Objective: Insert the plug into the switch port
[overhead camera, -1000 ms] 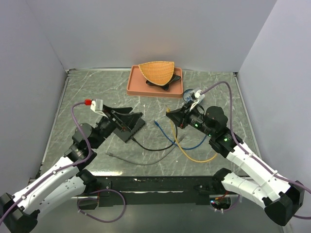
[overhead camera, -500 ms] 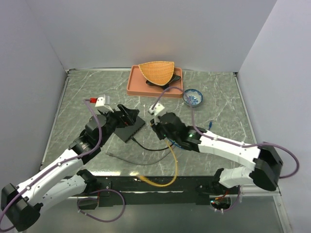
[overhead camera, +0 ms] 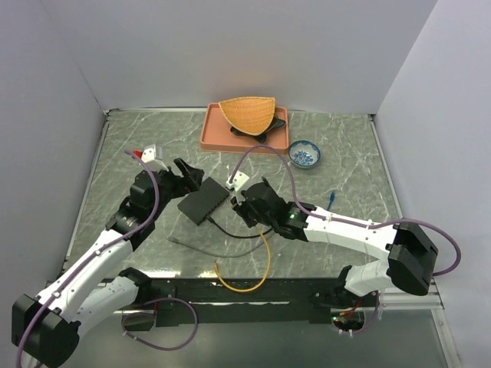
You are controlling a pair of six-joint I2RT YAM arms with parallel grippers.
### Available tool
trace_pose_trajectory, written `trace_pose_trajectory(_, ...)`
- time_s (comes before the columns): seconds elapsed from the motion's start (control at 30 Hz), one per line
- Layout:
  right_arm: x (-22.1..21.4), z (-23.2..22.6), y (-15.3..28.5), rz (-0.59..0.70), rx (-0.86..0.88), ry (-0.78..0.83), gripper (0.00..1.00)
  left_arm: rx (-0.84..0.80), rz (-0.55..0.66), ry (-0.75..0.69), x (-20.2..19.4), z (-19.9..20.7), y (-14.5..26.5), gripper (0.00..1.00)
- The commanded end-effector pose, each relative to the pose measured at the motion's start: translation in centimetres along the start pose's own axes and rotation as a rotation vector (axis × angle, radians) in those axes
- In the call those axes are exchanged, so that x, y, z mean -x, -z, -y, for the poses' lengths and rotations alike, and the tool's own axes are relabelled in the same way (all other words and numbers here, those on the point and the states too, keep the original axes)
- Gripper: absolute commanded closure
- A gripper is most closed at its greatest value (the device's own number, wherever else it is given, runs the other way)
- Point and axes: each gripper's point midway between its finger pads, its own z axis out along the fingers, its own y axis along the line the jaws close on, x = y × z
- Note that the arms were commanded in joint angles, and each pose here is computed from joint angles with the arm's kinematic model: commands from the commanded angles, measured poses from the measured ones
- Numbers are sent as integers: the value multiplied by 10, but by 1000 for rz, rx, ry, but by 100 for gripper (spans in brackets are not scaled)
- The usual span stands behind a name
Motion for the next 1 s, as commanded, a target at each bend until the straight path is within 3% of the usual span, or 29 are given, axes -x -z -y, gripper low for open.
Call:
trace_pose_trajectory(0.0, 17, -6, 3, 73, 33, 11, 100, -38, -32, -20, -4, -8, -1, 4)
trace_pose_trajectory(0.17, 14, -8, -3, 70, 51, 44, 100, -16, -28, -51, -7, -26, -11, 4)
trace_pose_trajectory(0.43, 7, -13, -23, 23, 64, 81, 100, 67, -143, -10, -37, -65, -35, 4)
trace_pose_trajectory(0.77, -14, -15, -62, -103, 60, 71, 100, 103, -308, 108, -84, -107, -62, 4)
trace_pose_trajectory(0.97, -28, -11, -83, -194, 32, 61, 100, 94, -335, 134, -97, -113, -71, 4)
